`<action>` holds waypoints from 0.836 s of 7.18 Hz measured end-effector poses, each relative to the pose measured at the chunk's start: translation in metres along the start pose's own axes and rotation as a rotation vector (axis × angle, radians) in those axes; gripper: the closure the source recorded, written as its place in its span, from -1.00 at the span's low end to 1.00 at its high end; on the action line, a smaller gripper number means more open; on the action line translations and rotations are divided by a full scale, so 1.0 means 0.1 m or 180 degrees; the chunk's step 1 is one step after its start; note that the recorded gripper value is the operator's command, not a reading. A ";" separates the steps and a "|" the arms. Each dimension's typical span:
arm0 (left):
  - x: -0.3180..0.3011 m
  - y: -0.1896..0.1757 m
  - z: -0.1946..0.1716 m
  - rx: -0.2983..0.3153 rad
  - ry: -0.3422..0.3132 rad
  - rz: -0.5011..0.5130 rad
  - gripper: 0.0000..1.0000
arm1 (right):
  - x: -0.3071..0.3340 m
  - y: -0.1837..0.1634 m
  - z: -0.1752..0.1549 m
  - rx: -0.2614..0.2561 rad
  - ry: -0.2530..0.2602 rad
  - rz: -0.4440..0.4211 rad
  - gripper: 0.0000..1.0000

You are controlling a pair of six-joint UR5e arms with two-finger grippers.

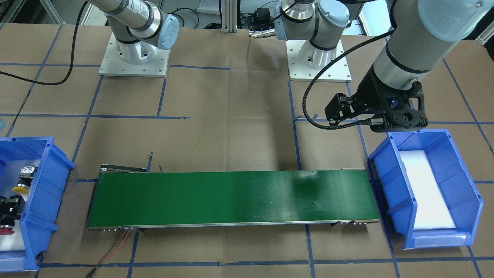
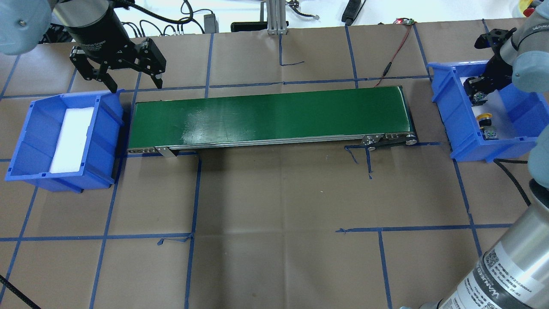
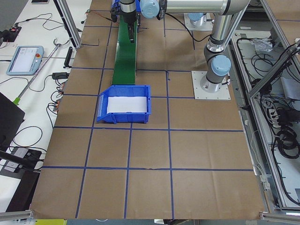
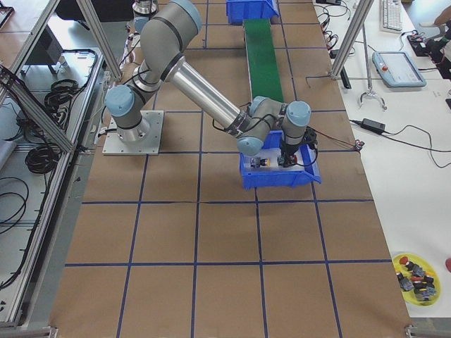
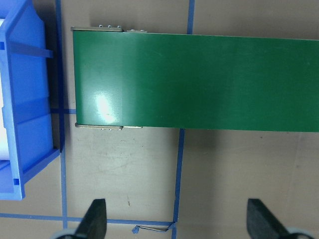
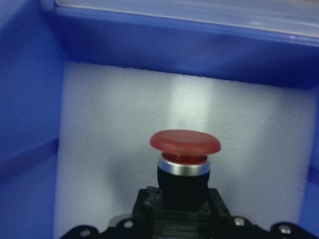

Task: Transport two buttons from left to right
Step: 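Carry the red button with the right gripper into the blue bin, then release the red button beside the yellow one and raise the right gripper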

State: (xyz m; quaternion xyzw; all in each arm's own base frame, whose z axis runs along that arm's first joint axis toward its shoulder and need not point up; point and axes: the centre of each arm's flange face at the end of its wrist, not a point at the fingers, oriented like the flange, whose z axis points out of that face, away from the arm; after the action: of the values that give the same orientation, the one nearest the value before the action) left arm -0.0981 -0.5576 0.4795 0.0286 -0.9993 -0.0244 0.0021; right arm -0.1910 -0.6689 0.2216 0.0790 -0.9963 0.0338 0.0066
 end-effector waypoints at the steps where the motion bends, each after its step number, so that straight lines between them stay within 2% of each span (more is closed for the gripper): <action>1: 0.00 0.00 0.00 0.0001 0.0000 0.0000 -1.00 | 0.00 -0.01 -0.04 0.0026 0.0000 0.0010 -0.98; 4: 0.00 -0.01 -0.01 0.0006 0.0000 0.0000 -1.00 | -0.01 -0.02 -0.12 0.0070 -0.0018 0.0012 -0.97; 6: 0.00 -0.01 -0.01 0.0009 0.0000 0.0000 -1.00 | -0.03 0.01 -0.38 0.0136 0.0048 0.0003 -0.98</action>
State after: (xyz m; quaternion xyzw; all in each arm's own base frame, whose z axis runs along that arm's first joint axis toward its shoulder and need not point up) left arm -0.0981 -0.5584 0.4806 0.0286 -0.9993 -0.0229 0.0021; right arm -0.1879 -0.6646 0.2594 0.0783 -0.9953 0.0556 0.0125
